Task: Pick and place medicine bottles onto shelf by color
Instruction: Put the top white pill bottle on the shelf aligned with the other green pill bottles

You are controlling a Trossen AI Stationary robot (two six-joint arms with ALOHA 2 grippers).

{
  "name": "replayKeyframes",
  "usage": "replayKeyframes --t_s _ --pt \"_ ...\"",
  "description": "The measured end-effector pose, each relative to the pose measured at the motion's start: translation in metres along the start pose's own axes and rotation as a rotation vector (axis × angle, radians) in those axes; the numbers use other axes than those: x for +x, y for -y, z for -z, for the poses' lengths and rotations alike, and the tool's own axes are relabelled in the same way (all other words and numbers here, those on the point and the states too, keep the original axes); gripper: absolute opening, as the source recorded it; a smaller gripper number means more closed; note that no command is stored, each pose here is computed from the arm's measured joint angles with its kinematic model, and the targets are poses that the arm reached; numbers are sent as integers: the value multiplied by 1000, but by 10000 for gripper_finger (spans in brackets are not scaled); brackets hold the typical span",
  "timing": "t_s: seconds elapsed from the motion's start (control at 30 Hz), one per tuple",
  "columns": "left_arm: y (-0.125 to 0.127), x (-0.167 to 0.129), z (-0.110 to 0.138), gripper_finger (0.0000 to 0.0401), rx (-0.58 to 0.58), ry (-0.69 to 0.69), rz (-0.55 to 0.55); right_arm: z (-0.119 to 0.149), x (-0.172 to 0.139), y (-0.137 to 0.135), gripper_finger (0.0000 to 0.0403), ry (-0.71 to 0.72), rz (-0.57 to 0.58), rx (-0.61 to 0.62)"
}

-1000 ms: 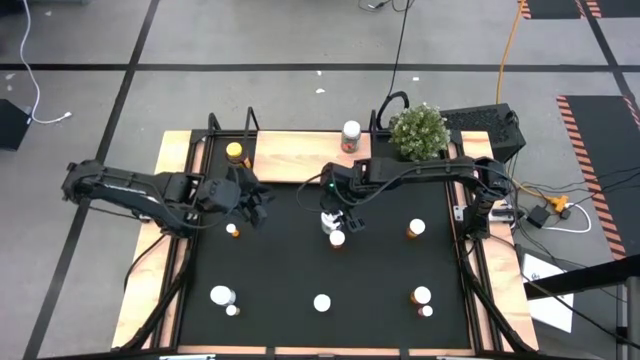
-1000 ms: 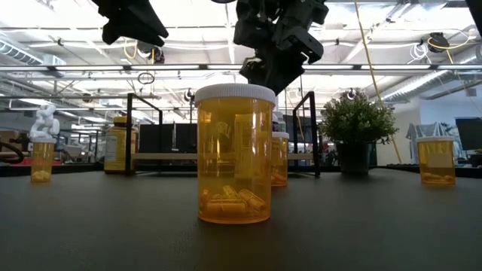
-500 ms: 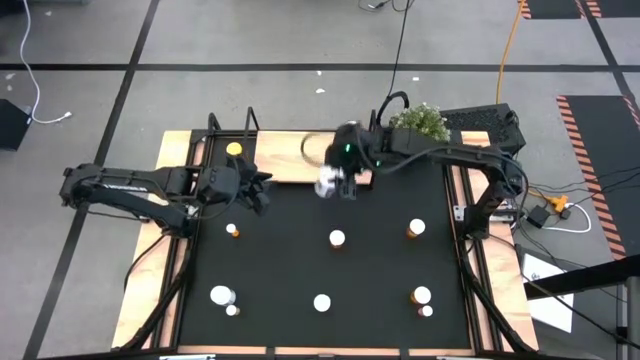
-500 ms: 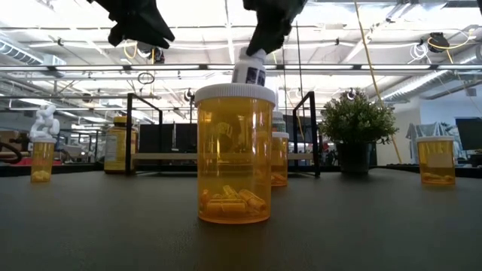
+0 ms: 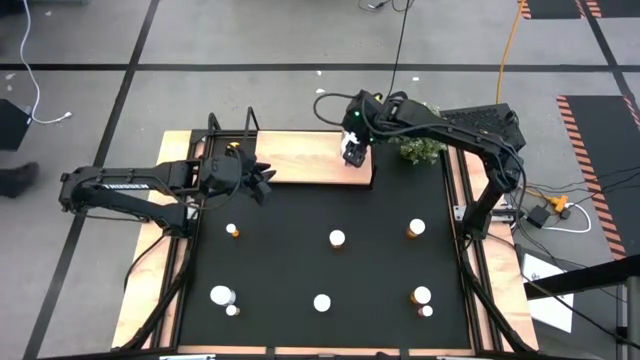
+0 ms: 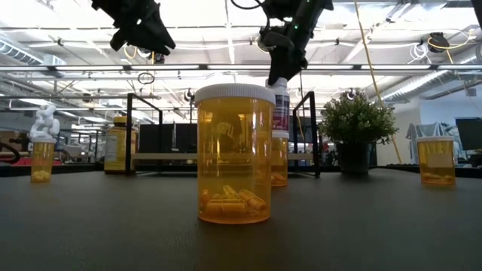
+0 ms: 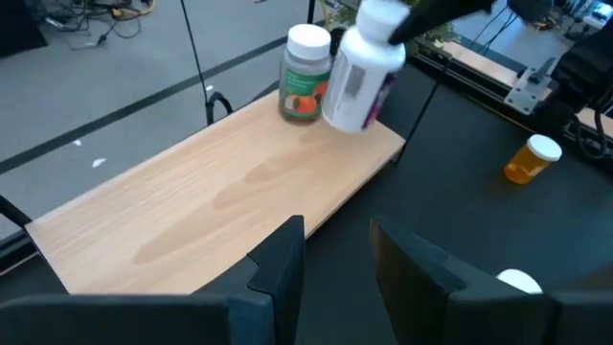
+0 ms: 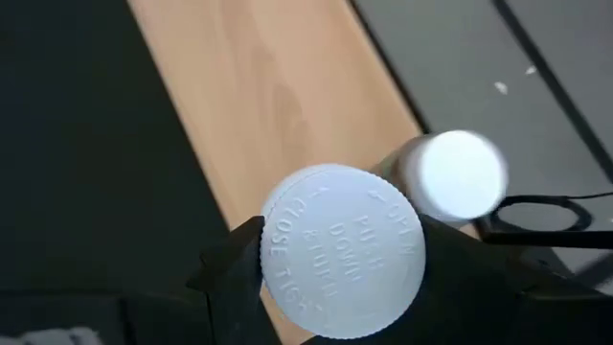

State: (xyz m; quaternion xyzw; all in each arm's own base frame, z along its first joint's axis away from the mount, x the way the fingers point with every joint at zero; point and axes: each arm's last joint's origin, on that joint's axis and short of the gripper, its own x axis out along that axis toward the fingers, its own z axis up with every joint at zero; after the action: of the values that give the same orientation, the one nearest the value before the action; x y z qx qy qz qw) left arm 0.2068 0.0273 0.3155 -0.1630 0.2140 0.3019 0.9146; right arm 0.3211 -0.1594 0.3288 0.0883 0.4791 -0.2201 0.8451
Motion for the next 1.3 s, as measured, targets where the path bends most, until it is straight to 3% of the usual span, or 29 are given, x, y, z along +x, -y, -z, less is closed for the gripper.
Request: replayKeyframes --t_s 0.23,0.63,0.9,1.13,1.3 --pt "3 0 -6 122 44 54 25 13 28 0 239 0 -4 58" --pt "3 0 -7 122 64 64 29 21 40 5 242 -5 -17 59" --pt "3 0 -6 122 66 59 27 19 39 3 298 20 -30 50" --pt "3 0 -6 122 36 59 28 16 12 4 338 106 -31 89" --pt "5 -2 -6 122 36 63 41 24 -43 3 339 208 -50 79"
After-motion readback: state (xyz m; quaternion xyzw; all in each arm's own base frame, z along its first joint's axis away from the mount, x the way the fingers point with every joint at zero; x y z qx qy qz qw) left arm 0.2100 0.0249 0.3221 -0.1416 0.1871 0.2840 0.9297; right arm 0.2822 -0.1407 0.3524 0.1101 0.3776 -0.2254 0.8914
